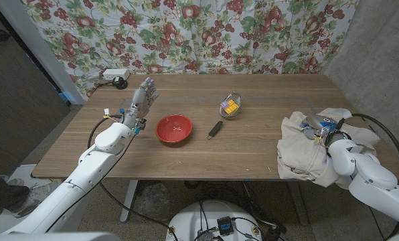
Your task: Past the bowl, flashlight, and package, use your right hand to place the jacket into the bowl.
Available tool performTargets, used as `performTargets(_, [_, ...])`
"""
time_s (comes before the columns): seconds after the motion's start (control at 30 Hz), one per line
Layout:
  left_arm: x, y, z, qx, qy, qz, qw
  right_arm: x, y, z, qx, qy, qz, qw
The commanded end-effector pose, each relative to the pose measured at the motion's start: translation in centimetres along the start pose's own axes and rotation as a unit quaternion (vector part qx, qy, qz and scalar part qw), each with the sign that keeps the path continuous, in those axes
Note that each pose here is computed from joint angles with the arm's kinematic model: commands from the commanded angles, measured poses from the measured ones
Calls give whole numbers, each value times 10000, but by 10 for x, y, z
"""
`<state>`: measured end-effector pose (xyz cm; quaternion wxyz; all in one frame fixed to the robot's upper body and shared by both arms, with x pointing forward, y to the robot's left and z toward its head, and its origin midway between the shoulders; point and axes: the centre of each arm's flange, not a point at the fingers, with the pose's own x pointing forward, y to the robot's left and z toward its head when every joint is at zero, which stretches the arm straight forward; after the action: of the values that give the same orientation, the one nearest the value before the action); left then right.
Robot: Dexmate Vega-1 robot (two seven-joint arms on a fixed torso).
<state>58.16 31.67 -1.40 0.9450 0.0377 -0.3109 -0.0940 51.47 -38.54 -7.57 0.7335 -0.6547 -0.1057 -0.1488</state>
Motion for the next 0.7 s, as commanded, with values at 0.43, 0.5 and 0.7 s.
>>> performTargets(0.43, [0,-1,2,-41,-67,-17,10000,-15,-31,9,78,-382,-742,9965])
performTargets(0.5, [-1,-1,3,-42,-76,-8,10000,-16,-34,10,86,-407,-788,9960])
performTargets(0.7, [-1,-1,3,-59,-90,-18,9999,-19,-43,14,74,-503,-968,9940])
